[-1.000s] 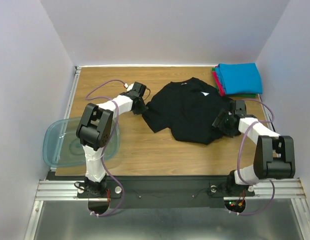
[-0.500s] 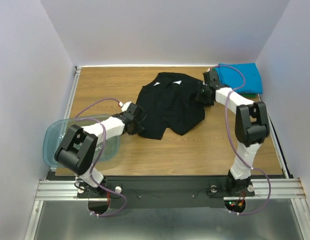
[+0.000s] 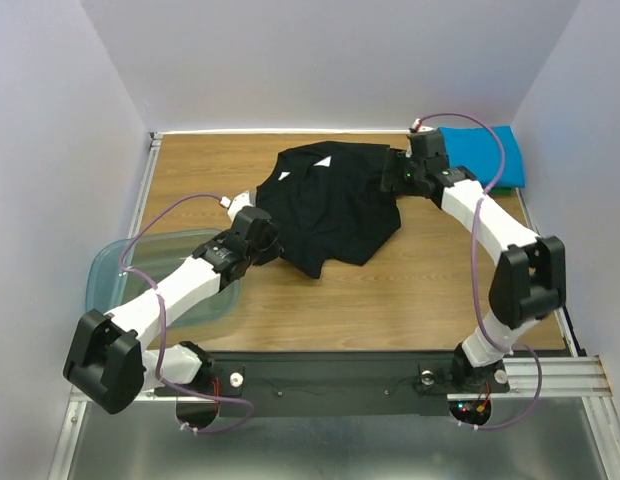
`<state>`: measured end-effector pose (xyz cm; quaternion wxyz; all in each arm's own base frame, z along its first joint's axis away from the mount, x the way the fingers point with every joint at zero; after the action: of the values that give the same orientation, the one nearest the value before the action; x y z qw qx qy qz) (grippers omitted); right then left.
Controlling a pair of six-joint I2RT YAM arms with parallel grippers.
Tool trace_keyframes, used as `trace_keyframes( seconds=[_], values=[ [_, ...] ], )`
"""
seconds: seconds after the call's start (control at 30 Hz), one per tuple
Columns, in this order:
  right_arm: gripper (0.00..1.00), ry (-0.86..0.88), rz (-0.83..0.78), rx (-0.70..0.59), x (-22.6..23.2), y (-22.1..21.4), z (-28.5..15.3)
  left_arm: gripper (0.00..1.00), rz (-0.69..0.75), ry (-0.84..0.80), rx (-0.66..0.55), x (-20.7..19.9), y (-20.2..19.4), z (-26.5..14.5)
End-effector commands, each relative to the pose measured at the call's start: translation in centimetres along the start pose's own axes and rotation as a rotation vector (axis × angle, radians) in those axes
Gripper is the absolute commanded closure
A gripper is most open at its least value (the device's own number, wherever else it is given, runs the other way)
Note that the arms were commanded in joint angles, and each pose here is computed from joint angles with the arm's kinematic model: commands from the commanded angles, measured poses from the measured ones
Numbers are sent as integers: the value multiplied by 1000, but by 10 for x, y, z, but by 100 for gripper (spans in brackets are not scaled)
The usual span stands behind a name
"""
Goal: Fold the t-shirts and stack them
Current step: Flatten the tshirt out
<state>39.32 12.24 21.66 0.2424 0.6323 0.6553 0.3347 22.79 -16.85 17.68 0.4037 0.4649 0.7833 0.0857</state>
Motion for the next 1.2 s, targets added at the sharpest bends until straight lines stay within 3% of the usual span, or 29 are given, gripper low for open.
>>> trace_keyframes(
  seconds=[0.0, 0.17, 0.4, 0.57, 0.6, 0.67, 0.7, 0.8, 0.97, 1.17],
  values=[
    [18, -121, 87, 10, -17, -22, -13, 100, -8, -3, -21, 3, 1, -5],
    [19, -77, 123, 132, -17, -72, 0, 100, -10, -20, -22, 0, 2, -8],
    [31, -24, 137, 173, -11, -87, 34, 100, -12, -34, -46, -2, 7, -12],
    [54, 4, 110, 142, -6, -77, 56, 100, 1, -73, -109, -19, 25, -25],
    [71, 18, 105, 133, -5, -74, 57, 100, 6, -81, -124, -22, 29, -28],
    [87, 47, 91, 108, -2, -64, 53, 100, 10, -104, -175, -34, 44, -41],
    [99, 56, 80, 74, -1, -55, 43, 100, 12, -120, -198, -39, 50, -48],
    [99, 99, 74, -7, 2, -36, 11, 100, 18, -183, -275, -60, 73, -73],
    [100, 40, 78, -236, -5, 26, -102, 100, 23, -383, -409, -100, 115, -143],
    [99, 106, 74, -477, -3, 78, -224, 100, 35, -538, -602, -121, 156, -231]
  ],
)
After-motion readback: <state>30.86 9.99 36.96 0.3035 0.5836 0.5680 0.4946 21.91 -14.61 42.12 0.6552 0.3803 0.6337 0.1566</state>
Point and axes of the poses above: each gripper's point midway between its finger pads, its own z axis out along the fingers, its own x axis along the line the jaws close on, y = z × x, the point moved 8 cm from there along -z, back along the fingers, and after that the axes turned 7 degrees about -z, right-handed, at the moved point
